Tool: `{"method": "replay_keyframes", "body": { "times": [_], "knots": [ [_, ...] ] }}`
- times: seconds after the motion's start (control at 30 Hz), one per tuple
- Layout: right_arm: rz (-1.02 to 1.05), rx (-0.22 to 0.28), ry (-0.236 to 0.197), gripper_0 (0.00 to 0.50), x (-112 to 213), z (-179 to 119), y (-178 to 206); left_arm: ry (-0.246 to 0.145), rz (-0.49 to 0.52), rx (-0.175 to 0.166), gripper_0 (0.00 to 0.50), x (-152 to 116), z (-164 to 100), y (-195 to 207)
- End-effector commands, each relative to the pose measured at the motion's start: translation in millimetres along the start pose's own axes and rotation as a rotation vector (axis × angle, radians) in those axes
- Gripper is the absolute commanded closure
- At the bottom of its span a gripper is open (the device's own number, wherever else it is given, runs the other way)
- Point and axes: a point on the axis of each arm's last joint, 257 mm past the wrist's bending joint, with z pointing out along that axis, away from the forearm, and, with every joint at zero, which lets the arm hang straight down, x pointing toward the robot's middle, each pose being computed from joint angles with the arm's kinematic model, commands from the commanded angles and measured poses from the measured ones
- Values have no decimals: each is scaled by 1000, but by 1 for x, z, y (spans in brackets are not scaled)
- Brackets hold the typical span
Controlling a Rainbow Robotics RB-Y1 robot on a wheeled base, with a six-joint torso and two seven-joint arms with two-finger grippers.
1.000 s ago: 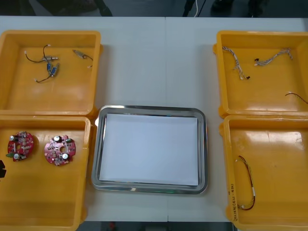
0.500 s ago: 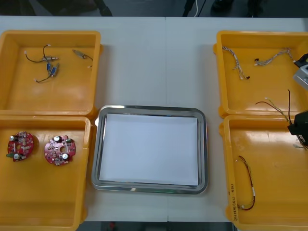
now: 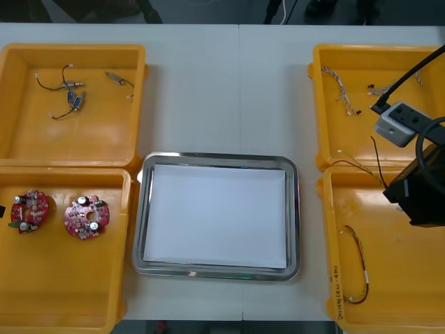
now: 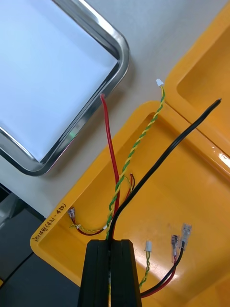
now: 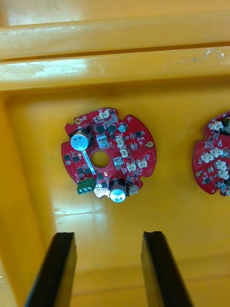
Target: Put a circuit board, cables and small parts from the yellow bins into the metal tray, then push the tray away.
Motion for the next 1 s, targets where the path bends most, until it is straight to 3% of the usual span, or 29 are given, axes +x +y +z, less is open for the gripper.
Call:
{"method": "replay_keyframes", "body": {
  "times": [0.03, 0.2, 0.43, 0.6, 1.0],
  "knots": [
    [-160, 54, 30, 500, -6, 1, 5, -42, -46, -42, 0, -20, -13, 11],
    [-224, 61, 44, 500, -12, 10, 14, -40, -48, -39, 0, -20, -10, 8],
    [-289, 70, 10, 500, -31, 15, 26, -57, -76, -5, 0, -22, 11, 6],
    [-290, 54, -7, 500, -41, 16, 31, -53, -79, -2, 0, -19, 24, 6],
    [-316, 61, 9, 500, -47, 19, 30, -35, -97, 20, 0, -9, 45, -1]
  ]
}}
